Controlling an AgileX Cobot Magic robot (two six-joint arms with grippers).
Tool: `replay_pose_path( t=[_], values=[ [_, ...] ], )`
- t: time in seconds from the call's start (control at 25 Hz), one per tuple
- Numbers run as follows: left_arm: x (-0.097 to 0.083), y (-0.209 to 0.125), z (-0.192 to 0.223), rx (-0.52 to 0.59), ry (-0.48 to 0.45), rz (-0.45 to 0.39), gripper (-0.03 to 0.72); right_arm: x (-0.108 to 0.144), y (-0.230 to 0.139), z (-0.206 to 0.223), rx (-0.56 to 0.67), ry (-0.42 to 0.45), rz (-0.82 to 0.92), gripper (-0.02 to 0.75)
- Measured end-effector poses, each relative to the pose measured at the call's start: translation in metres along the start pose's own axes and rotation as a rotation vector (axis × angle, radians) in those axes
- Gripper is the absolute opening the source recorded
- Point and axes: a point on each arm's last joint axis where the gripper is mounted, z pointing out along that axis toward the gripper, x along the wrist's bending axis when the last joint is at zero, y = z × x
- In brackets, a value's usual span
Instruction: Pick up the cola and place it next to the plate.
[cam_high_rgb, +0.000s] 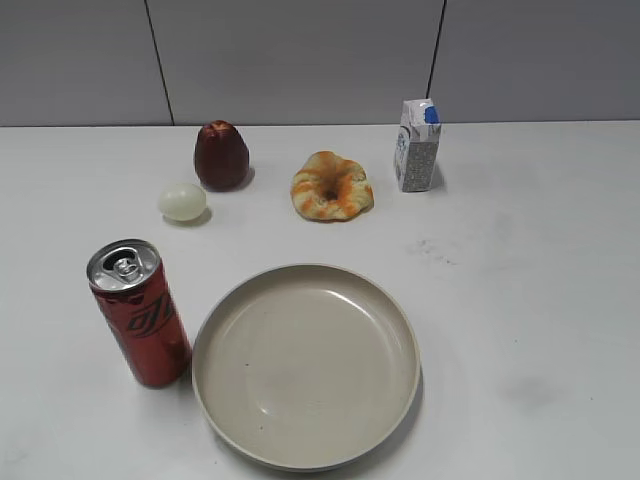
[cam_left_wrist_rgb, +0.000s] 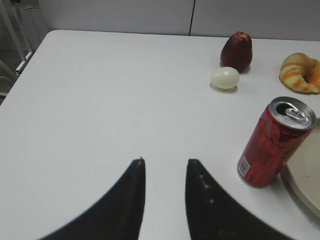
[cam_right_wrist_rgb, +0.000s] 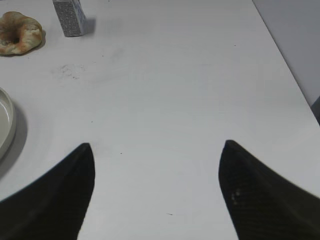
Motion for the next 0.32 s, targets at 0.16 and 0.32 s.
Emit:
replay_pose_path(
  t=[0.16, 0.32],
  values=[
    [0.0000, 0.0000, 0.0000, 0.000, 0.000, 0.000, 0.221, 0.0000, 0.0000, 0.0000, 0.000, 0.000, 0.000, 0.582],
    [0.0000, 0.0000, 0.0000, 0.000, 0.000, 0.000, 0.221, 0.0000, 0.0000, 0.0000, 0.000, 0.000, 0.000, 0.582]
  ],
)
